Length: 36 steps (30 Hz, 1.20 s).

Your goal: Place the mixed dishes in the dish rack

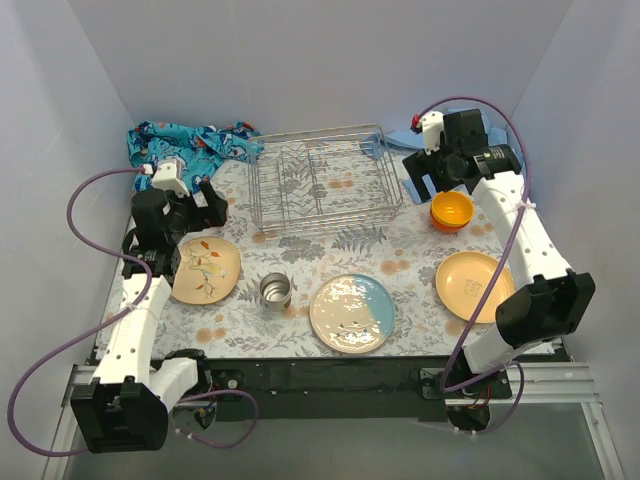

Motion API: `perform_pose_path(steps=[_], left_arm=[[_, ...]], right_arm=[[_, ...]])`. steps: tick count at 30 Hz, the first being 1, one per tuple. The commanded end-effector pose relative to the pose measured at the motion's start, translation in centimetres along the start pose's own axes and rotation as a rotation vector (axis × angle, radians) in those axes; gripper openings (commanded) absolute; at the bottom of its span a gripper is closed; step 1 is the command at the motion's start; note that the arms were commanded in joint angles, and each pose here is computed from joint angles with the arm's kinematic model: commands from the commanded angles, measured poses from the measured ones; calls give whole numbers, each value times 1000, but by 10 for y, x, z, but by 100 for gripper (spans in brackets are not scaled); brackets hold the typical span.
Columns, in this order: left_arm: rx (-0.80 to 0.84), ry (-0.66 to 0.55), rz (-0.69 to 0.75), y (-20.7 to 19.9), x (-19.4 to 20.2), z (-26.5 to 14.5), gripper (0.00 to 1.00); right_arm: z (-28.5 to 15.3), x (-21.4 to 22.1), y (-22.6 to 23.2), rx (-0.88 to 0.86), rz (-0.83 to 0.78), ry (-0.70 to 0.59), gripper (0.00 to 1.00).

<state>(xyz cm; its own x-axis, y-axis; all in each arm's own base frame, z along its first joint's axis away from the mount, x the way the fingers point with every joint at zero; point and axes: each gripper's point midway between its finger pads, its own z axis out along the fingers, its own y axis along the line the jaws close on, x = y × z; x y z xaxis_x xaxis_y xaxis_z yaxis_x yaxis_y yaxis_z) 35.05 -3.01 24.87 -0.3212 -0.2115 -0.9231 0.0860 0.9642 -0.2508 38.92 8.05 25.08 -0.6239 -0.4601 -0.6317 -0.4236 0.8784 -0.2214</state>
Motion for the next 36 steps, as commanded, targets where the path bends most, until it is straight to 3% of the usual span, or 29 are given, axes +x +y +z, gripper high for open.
perform_pose_path(steps=[1,2,5,12,19,26,36], left_arm=[[51,20,4,-13,0,-18,98],[69,16,9,-17,-1,-23,98],[210,84,59,-40,9,-34,98],[312,232,42,-57,37,-55,98],[268,244,99,-47,51,-69,98],[254,245,89,-44,50,-68,98],[225,267,147,-36,53,-71,98]], right_arm=[[-18,-25,-2,4,-182,-162,98],[-16,-32,6,-56,-322,-205,98],[-7,-39,26,-171,-475,-262,98],[18,-62,48,-315,-621,-325,93],[40,-70,71,-449,-690,-384,87],[51,-85,72,-450,-644,-379,86],[57,-77,79,-478,-794,-408,85]])
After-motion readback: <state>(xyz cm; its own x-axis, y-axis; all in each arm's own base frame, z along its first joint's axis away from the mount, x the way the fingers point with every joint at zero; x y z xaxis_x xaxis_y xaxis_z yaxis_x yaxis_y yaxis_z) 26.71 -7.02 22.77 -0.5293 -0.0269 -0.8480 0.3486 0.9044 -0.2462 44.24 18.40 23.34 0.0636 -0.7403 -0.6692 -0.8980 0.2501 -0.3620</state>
